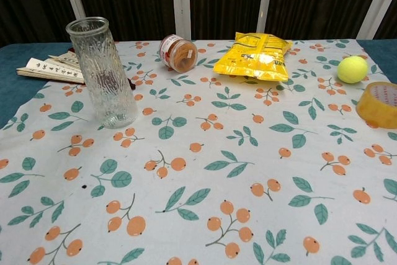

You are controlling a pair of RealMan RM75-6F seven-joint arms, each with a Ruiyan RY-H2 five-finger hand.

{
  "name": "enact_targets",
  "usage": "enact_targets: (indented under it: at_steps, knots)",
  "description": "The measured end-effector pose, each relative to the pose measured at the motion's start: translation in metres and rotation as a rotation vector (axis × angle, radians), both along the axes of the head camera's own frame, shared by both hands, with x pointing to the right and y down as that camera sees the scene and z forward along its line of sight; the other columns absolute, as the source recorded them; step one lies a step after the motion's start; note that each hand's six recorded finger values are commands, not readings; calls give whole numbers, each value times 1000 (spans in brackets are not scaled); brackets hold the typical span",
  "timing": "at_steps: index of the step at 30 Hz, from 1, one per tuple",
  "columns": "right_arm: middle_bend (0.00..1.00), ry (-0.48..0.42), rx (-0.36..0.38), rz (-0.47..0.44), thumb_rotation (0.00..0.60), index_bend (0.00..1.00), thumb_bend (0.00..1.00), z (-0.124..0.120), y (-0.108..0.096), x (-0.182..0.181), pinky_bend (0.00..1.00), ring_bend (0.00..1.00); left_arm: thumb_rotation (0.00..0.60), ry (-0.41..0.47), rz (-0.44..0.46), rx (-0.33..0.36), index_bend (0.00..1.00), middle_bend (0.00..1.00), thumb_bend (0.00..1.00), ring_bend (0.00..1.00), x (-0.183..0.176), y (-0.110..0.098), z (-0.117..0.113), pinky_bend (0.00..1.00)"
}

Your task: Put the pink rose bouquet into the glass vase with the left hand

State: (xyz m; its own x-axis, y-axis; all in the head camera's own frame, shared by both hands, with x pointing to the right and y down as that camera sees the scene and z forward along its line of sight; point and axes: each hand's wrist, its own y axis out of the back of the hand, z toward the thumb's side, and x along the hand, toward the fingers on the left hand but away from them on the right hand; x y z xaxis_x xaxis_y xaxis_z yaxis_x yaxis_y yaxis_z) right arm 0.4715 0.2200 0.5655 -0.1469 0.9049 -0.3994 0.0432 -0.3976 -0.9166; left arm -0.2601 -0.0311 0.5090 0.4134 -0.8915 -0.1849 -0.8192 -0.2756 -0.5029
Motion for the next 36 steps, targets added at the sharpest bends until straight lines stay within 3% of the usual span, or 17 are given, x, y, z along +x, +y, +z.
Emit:
enact_targets:
  at_steps: [11, 21, 36]
  knots:
    - [19, 3, -2, 3, 600, 97, 237, 3, 0, 1, 1, 88, 600, 45, -28, -12, 490, 502, 423, 338, 5, -2, 46, 441]
    - [18, -3, -8, 3, 600, 98, 236, 6, -1, 0, 1, 85, 600, 175, -36, -48, 491, 502, 423, 338, 28, -2, 57, 443]
    - [19, -15, -7, 13, 600, 98, 237, 2, 0, 4, 1, 85, 600, 123, -32, -35, 490, 499, 423, 334, 33, 12, 70, 443]
